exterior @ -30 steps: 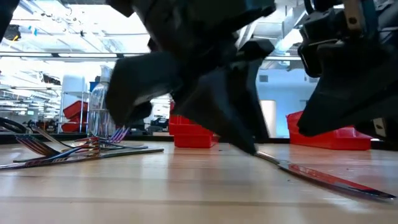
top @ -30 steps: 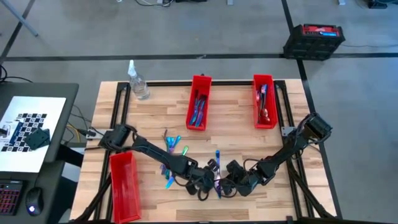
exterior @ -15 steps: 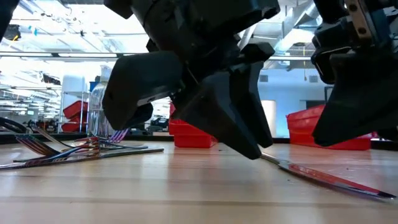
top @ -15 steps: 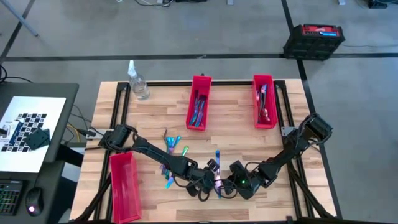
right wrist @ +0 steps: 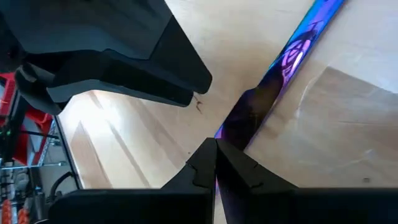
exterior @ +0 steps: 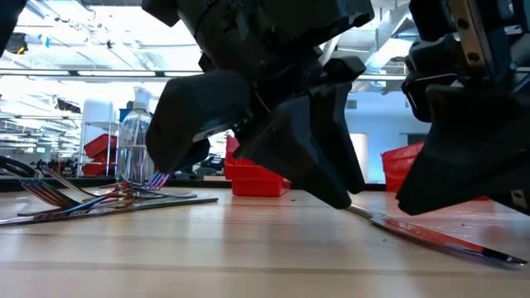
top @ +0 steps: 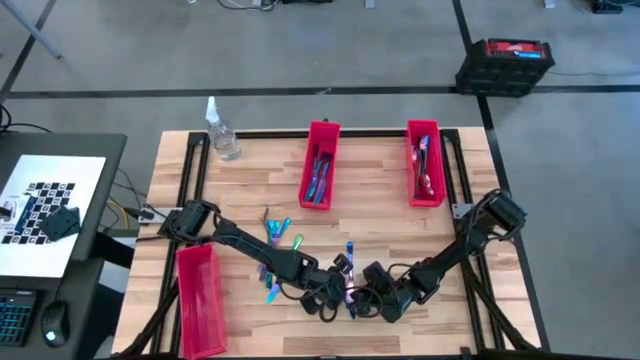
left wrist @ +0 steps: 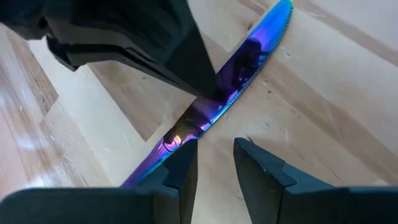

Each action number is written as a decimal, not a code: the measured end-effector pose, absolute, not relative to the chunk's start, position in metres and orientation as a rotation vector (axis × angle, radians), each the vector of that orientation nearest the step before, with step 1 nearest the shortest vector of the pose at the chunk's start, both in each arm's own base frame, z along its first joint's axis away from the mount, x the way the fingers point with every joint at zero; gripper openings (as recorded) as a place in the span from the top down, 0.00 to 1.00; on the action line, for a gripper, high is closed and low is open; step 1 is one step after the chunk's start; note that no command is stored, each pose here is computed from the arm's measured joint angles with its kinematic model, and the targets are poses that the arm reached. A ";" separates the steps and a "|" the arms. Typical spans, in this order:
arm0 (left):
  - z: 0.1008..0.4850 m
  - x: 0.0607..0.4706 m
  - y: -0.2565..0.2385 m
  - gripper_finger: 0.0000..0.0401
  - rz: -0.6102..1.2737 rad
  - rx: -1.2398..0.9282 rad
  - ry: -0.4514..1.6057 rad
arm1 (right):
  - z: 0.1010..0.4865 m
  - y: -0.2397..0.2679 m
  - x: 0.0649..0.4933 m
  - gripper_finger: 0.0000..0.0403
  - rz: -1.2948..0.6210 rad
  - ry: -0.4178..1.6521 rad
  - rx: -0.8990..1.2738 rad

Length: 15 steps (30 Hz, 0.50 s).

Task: Sort silverware

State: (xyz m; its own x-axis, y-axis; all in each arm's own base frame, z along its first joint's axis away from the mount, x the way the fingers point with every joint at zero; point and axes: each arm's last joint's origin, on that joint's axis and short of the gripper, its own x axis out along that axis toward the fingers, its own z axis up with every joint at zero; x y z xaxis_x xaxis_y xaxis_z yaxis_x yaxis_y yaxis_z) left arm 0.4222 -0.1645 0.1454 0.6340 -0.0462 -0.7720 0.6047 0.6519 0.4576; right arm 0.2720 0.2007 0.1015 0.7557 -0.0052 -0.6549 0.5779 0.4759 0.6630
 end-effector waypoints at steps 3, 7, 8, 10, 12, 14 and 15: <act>0.146 0.422 -0.165 0.77 -0.420 0.785 0.805 | 0.100 0.199 0.272 1.00 -0.402 0.648 1.021; 0.146 0.422 -0.165 0.77 -0.430 0.806 0.800 | 0.099 0.195 0.273 1.00 -0.413 0.658 1.006; 0.146 0.423 -0.165 0.77 -0.431 0.808 0.797 | 0.099 0.194 0.273 1.00 -0.414 0.662 0.998; 0.146 0.423 -0.165 0.77 -0.429 0.807 0.792 | 0.098 0.192 0.274 1.00 -0.426 0.672 0.978; 0.146 0.423 -0.165 0.77 -0.429 0.806 0.790 | 0.096 0.190 0.273 1.00 -0.444 0.684 0.959; 0.146 0.423 -0.165 0.77 -0.429 0.806 0.789 | 0.095 0.188 0.272 1.00 -0.460 0.692 0.941; 0.146 0.423 -0.165 0.77 -0.429 0.806 0.789 | 0.095 0.188 0.272 1.00 -0.462 0.692 0.942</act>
State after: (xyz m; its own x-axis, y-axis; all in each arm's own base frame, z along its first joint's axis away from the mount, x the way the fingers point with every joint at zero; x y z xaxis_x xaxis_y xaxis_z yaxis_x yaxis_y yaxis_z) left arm 0.4231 -0.1649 0.1464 0.6434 -0.0508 -0.7638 0.6133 0.6315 0.4745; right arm 0.2718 0.1879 0.0950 0.6968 -0.0649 -0.7143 0.6351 0.5185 0.5725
